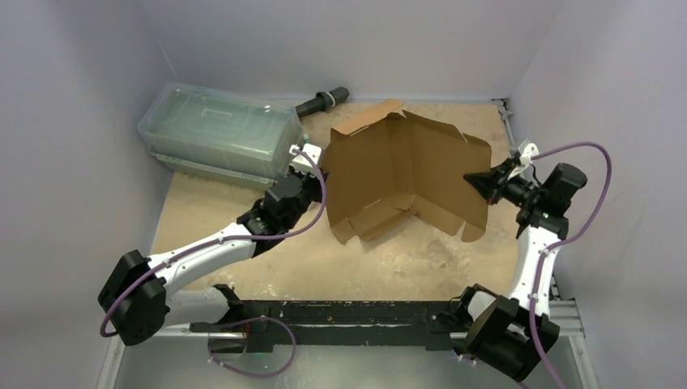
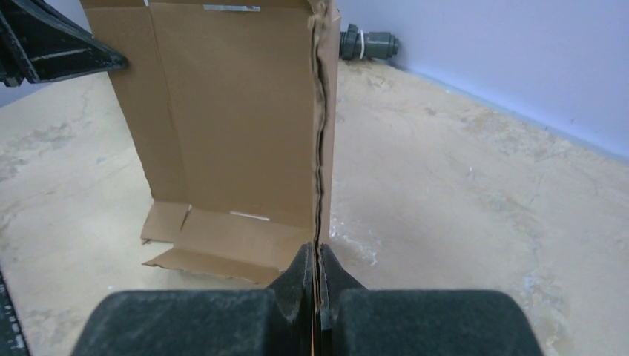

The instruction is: Fold the paper box

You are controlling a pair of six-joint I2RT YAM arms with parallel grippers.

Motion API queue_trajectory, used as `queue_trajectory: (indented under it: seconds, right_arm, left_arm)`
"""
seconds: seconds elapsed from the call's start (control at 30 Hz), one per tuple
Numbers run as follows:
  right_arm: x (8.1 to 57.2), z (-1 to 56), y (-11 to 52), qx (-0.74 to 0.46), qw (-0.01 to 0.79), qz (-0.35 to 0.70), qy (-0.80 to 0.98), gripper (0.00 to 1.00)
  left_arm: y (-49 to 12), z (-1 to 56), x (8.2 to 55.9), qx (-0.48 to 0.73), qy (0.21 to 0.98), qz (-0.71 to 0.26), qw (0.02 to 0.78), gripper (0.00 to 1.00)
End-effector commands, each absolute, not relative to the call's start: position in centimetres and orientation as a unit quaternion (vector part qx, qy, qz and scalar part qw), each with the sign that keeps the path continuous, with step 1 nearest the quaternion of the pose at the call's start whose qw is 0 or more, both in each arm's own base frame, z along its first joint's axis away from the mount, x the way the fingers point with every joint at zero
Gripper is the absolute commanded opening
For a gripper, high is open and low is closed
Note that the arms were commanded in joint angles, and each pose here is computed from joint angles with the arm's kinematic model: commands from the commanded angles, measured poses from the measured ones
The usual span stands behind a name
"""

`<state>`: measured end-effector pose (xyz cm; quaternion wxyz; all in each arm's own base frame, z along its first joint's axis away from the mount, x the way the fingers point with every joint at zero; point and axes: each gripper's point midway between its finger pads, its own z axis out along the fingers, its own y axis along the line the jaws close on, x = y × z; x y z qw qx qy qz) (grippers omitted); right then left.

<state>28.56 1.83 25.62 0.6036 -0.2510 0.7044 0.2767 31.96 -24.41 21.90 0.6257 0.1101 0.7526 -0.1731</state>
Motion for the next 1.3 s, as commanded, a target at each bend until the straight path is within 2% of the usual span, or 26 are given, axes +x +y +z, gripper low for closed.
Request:
queue_trajectory:
  seconds: [0.0,0.07,0.1,0.2,0.3,0.4,0.6,0.87,1.07,1.27]
  right_arm:
    - [29.0,28.2,1.8,-0.3,0.654,0.232,0.655,0.0]
    - [28.9,27.7,1.9,-0.302,0.65,0.236,0.656,0.0]
    - [28.8,27.6,1.9,-0.304,0.649,0.237,0.656,0.0]
    - [28.4,27.3,2.2,-0.315,0.643,0.241,0.655,0.0]
    - [28.1,27.0,2.3,-0.326,0.638,0.24,0.655,0.0]
    - [27.9,26.5,2.4,-0.336,0.632,0.241,0.656,0.0]
    - [27.5,25.4,2.7,-0.353,0.617,0.25,0.657,0.0]
    - [25.6,24.1,3.9,-0.392,0.597,0.272,0.645,0.0]
    - [25.6,23.7,4.0,-0.371,0.581,0.319,0.65,0.0]
    - [25.5,23.8,4.1,-0.372,0.583,0.317,0.649,0.0]
  left_arm:
    - [-23.4,23.9,32.9,0.144,0.717,-0.119,0.672,0.0]
    - [-23.0,23.9,32.8,0.139,0.719,-0.115,0.671,0.0]
    - [-22.8,24.1,32.6,0.134,0.72,-0.117,0.671,0.06]
    - [-22.4,25.5,31.7,0.123,0.721,-0.137,0.668,0.36]
    - [-21.9,27.5,30.3,0.12,0.727,-0.168,0.655,0.58]
    - [-21.7,30.1,28.8,0.136,0.722,-0.199,0.649,0.68]
    - [-21.2,35.8,28.0,0.156,0.699,-0.235,0.657,0.75]
    - [-24.3,40.3,32.9,0.225,0.705,-0.264,0.619,0.78]
    - [-28.7,36.5,36.9,0.307,0.73,-0.273,0.547,0.8]
    - [-29.6,33.2,39.8,0.333,0.752,-0.244,0.514,0.8]
